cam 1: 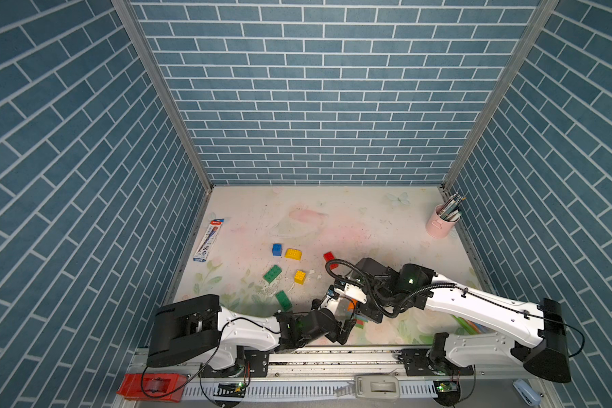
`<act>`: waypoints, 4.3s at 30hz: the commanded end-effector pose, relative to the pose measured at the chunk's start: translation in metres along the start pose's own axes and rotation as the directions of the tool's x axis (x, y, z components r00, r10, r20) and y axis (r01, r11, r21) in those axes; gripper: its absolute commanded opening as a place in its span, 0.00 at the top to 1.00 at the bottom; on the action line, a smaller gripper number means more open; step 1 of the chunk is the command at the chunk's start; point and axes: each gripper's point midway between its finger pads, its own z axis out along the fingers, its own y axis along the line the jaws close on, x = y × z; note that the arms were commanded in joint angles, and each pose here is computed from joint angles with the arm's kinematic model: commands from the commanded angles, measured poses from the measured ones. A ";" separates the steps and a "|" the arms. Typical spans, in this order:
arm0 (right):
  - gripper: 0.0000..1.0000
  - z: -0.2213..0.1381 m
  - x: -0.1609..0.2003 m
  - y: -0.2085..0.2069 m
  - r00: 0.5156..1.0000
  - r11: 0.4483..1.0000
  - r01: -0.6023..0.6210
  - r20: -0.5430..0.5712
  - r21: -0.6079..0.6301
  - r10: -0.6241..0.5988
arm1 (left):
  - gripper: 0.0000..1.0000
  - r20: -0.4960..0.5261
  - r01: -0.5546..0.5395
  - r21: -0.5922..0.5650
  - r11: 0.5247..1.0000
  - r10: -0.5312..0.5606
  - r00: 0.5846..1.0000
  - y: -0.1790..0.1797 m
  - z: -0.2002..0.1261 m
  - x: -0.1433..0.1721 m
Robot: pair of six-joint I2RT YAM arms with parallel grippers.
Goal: Assemble an ice cream with lego
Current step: Assemble the lego brick with the lego brick.
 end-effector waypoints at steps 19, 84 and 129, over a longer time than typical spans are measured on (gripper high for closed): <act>1.00 0.002 0.027 0.000 0.992 0.995 -0.099 -0.079 0.032 0.102 | 0.00 0.082 -0.095 -0.089 0.992 0.102 0.991 -0.020 0.010 -0.022; 1.00 0.014 0.029 -0.022 0.981 0.992 -0.116 -0.150 0.047 0.122 | 0.00 0.130 -0.124 -0.342 0.931 0.178 0.976 0.000 0.007 -0.055; 1.00 0.039 0.039 -0.024 0.991 0.992 0.034 -0.127 -0.122 -0.050 | 0.01 0.008 -0.212 -0.285 0.935 0.223 0.975 0.000 -0.022 -0.024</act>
